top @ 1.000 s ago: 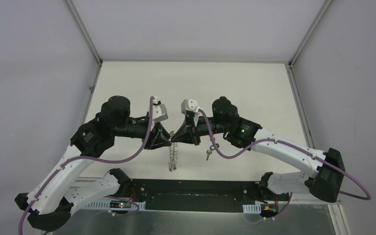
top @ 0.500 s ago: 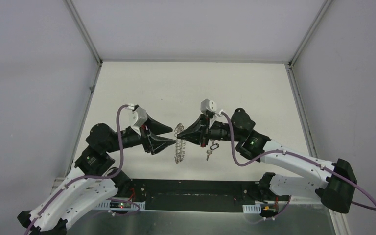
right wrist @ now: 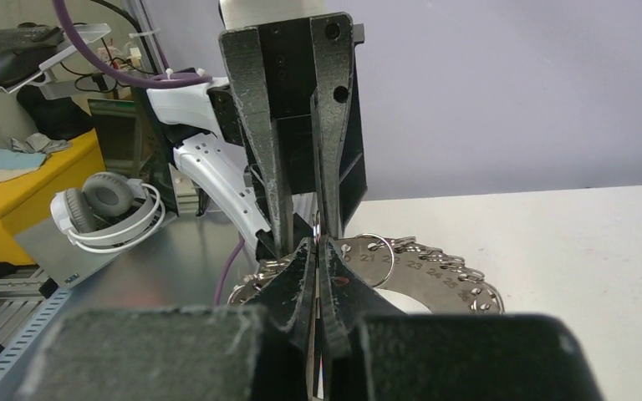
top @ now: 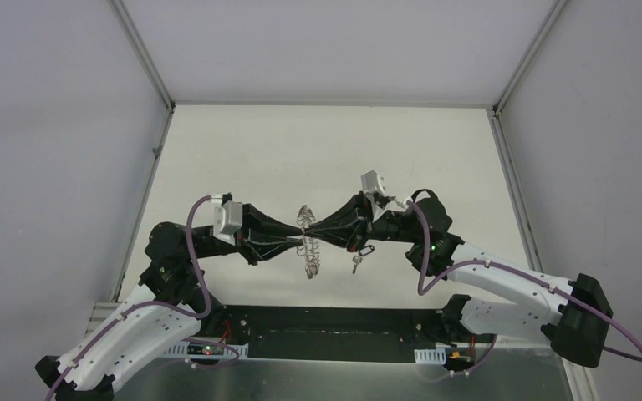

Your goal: Put the keys on the keyring

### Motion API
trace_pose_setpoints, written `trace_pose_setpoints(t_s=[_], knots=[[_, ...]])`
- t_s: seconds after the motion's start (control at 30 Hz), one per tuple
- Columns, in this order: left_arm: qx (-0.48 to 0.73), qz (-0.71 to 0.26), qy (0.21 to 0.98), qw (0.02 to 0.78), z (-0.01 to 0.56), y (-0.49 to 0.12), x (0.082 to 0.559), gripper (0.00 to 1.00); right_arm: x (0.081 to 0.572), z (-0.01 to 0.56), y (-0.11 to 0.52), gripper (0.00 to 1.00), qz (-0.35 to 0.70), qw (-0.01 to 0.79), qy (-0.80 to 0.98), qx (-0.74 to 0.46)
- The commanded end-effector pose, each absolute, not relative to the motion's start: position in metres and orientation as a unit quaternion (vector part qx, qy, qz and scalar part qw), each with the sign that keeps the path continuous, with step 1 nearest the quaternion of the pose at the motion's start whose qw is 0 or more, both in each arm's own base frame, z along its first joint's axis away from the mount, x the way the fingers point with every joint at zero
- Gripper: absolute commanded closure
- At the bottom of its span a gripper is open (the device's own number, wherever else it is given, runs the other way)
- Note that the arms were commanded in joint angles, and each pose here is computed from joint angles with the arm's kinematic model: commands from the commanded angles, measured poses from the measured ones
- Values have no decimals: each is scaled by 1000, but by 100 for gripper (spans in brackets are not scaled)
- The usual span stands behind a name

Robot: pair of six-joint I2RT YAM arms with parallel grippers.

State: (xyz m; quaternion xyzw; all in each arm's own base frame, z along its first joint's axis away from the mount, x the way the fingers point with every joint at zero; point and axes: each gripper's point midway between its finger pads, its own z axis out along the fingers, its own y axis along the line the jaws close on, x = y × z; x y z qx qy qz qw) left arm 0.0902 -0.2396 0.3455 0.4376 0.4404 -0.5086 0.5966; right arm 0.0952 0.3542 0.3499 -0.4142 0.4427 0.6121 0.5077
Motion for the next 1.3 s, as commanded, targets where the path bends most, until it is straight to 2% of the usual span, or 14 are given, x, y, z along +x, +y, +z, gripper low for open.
trace_pose_setpoints(t_s=[0.0,0.27,0.4,0.47,0.7,0.8,1.0,1.27], knots=[[453,-500,380,633,363,-238,83,77,84,385,351,100,634,528,380,-419],[438,-486,381,654,371,-235,90,80,87,382,354,100,634,525,385,-418],[439,-487,382,651,373,-236,90,72,87,379,356,100,634,521,387,-420],[437,-487,383,652,374,-236,91,72,87,377,356,100,634,518,390,-421],[432,-478,385,661,379,-232,92,82,88,375,357,100,632,518,393,-421],[432,-479,393,655,378,-232,93,83,88,375,357,100,632,518,393,-422],[426,-484,401,651,382,-232,92,72,89,372,358,100,630,517,398,-422],[448,-497,415,616,372,-240,90,85,89,372,358,100,630,516,398,-422]])
